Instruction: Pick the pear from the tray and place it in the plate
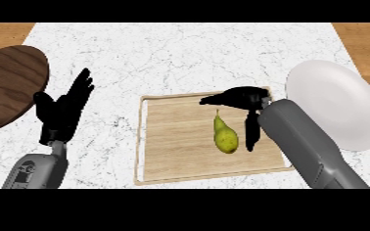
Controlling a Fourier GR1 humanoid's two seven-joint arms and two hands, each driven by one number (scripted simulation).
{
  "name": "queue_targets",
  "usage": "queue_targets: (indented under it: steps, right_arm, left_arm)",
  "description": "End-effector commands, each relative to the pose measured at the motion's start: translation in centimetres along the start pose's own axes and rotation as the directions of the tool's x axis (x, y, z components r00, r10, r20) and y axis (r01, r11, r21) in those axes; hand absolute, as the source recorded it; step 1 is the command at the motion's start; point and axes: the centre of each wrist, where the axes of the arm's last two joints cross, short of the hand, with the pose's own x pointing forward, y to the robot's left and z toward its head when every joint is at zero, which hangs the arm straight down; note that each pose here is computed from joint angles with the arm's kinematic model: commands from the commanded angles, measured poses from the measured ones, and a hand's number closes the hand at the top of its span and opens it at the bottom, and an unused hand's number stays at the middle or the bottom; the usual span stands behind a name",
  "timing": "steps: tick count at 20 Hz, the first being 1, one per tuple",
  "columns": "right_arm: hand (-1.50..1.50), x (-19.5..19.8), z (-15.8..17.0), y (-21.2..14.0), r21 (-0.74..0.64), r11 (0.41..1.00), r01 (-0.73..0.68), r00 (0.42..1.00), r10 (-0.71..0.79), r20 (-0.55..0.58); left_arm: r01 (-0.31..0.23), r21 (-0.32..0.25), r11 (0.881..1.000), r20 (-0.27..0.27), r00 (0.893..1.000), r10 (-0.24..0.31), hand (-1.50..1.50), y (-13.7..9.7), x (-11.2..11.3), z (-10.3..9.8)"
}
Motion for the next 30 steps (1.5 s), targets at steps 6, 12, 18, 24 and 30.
queue_targets:
  steps: [6, 12, 18, 24, 30]
  right_arm:
    - [-1.50, 1.4, -2.3, 0.6, 0.020, 0.999, -0.046, 0.999, 0.047, -0.018]
    - [1.50, 1.8, -4.7, 3.7, 0.107, 0.988, -0.109, 0.994, 0.108, 0.013]
    - [1.50, 0.1, -2.8, 3.4, 0.109, 0.990, -0.088, 0.992, 0.078, 0.098]
    - [1.50, 2.1, -1.8, 5.9, -0.064, 0.997, -0.032, 0.999, 0.033, 0.019]
    - [1.50, 0.5, 1.6, 10.1, -0.420, 0.906, -0.061, 0.978, -0.030, -0.206]
  left_arm:
    - [0.006, -0.011, 1.000, 0.001, 1.000, -0.006, 0.00, 0.6, -1.7, 0.6]
    - [0.010, 0.001, 1.000, 0.015, 1.000, -0.010, 0.00, 0.7, 1.0, -0.7]
    - [0.028, 0.003, 1.000, 0.033, 0.999, -0.028, 0.00, 1.4, 1.0, 0.3]
    - [0.008, 0.035, 0.999, -0.014, 1.000, -0.008, 0.00, 3.0, 0.7, 0.5]
    - [0.000, 0.047, 0.999, -0.009, 1.000, 0.001, 0.00, 2.5, -0.6, 1.7]
